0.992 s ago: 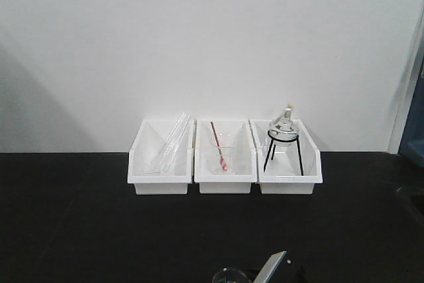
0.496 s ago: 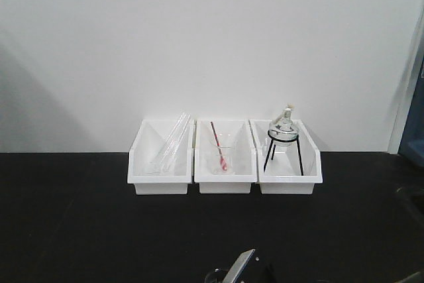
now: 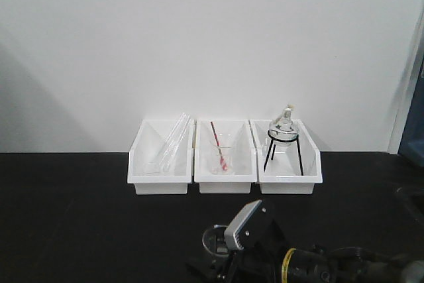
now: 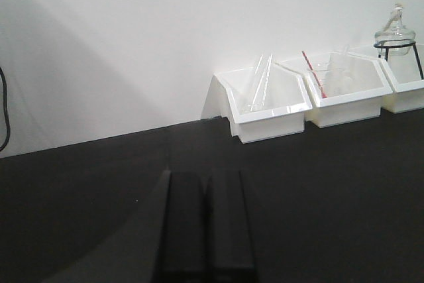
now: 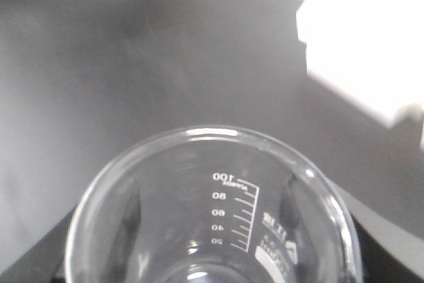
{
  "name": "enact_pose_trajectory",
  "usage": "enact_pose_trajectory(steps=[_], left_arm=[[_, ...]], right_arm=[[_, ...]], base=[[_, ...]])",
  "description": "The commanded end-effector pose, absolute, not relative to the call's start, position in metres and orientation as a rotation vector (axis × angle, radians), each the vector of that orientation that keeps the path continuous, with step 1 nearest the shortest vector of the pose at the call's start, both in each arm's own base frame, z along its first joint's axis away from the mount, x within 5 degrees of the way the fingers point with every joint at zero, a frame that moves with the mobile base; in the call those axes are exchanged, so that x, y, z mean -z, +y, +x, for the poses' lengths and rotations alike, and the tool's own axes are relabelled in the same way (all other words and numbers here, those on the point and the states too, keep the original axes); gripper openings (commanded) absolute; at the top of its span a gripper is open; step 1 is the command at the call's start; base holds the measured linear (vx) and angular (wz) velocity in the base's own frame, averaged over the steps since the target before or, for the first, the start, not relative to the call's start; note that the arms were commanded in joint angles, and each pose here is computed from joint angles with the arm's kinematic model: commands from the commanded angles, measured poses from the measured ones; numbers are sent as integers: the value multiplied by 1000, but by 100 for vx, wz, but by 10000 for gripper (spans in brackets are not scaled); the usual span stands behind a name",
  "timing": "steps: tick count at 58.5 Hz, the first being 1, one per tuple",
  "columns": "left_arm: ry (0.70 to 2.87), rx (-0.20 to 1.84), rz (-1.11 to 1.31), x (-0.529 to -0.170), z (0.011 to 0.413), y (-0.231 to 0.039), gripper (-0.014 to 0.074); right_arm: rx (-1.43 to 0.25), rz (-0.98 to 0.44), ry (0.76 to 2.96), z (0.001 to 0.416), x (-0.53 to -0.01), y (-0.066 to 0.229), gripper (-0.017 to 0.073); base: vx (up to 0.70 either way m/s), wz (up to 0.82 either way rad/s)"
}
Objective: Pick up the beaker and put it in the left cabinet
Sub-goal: 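Move the right gripper down over the clear glass beaker, then close the right gripper on the beaker and lift it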
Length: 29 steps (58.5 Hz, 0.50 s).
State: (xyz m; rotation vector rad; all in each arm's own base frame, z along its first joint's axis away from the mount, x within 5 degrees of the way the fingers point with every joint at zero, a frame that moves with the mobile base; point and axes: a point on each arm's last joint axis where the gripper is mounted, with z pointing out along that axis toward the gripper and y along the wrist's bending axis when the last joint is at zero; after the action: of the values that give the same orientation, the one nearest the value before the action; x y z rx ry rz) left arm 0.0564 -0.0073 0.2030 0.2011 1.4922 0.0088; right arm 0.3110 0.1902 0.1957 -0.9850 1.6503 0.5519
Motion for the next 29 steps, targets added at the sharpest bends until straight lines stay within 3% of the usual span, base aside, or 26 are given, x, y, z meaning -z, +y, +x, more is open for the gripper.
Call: enact_pose_trajectory(steps=[1, 11, 29], left_arm=[[1416, -2, 189, -205, 55, -7, 1], [1416, -2, 189, -205, 55, -7, 1], [1416, -2, 189, -205, 55, -7, 1]], right_arm=[[-571, -934, 1499, 301, -258, 196, -11], [-508, -860, 1520, 290, -304, 197, -8], [-499, -795, 1509, 275, -335, 194, -6]], base=[[0, 0], [0, 0], [0, 0]])
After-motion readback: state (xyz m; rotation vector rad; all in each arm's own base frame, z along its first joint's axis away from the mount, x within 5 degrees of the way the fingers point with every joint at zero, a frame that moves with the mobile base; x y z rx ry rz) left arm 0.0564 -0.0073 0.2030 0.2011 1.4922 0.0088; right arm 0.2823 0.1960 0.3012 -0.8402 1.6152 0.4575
